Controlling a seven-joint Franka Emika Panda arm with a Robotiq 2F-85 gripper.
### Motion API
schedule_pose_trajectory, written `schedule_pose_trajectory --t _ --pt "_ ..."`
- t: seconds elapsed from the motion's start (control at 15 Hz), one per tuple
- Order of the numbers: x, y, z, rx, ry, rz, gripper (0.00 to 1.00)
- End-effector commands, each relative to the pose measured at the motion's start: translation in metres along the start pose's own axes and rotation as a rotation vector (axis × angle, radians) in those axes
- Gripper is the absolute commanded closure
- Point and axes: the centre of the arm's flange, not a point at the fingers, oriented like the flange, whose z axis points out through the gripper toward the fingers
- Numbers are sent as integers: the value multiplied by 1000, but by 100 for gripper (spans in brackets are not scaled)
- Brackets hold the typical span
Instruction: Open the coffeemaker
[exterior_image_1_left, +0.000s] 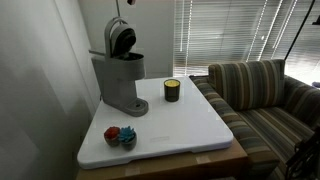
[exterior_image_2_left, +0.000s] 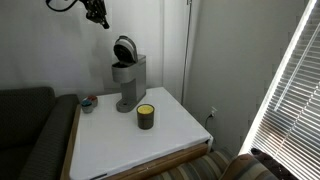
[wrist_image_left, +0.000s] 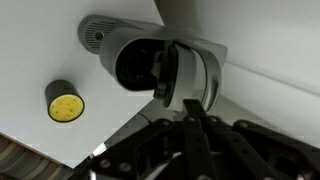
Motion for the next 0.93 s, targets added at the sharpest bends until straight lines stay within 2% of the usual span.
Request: schedule_pose_trajectory --t 0.0,0.07,0.13,0.27,0.33,0.87 --pt "31 13 -20 -69 -26 -16 100" --pt "36 14 -24 -86 -20 -18 95" --pt "41 15 -27 -107 -15 -27 72" --pt "48 18 -32 -141 -12 -38 68" --pt "50 19 -34 -152 -11 -42 63" --pt "50 22 -45 -184 -1 -49 7"
